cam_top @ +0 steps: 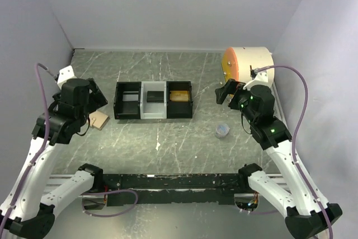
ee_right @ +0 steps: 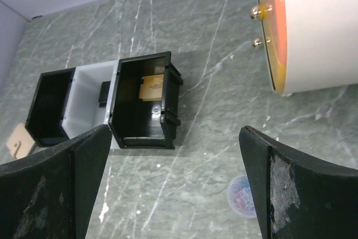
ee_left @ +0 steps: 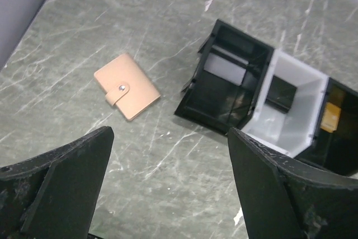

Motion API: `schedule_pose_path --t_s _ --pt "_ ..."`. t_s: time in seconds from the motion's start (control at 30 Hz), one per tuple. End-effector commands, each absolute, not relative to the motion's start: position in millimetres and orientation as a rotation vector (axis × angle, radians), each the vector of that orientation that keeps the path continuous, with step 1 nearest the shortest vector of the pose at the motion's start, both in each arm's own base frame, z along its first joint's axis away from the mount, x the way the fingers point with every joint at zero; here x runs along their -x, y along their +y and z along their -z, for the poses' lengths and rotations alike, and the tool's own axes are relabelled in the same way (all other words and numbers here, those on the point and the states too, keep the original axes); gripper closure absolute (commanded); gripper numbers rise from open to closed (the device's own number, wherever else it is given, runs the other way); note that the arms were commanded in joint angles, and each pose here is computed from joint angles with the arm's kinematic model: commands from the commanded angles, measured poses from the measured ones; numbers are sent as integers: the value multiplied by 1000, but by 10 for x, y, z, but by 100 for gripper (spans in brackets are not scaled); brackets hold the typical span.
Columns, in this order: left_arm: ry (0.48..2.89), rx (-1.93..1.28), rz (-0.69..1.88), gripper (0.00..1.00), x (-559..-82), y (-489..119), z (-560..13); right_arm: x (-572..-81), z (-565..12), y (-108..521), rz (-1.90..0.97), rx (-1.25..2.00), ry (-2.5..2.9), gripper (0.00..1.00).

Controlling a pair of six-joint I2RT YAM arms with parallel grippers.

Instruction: Take the credit cards out of the card holder

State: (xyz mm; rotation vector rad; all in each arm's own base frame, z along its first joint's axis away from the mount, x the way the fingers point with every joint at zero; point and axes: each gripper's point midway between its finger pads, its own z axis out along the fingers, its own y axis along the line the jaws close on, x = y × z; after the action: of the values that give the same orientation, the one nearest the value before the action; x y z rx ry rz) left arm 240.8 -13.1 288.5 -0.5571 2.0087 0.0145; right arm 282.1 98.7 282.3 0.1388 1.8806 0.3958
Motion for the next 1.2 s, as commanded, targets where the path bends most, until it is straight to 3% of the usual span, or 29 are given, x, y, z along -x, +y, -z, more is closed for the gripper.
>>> schedule_pose_path --t_s 0.0,0.43,0.7,1.17 --pt "2029 595 -40 5 -2464 -88 -2671 -2799 -2862 1118 -514 -185 1844 0" --pt "2312 622 -114 6 -2685 -117 -1869 -2603 -2426 2161 -1032 283 1942 0" --pt "2360 852 -28 6 -2775 104 -1425 -2583 -2031 2582 -914 545 2123 0" --pt "2409 1187 -44 6 -2879 602 -784 -2758 -1737 2566 -771 503 2205 0"
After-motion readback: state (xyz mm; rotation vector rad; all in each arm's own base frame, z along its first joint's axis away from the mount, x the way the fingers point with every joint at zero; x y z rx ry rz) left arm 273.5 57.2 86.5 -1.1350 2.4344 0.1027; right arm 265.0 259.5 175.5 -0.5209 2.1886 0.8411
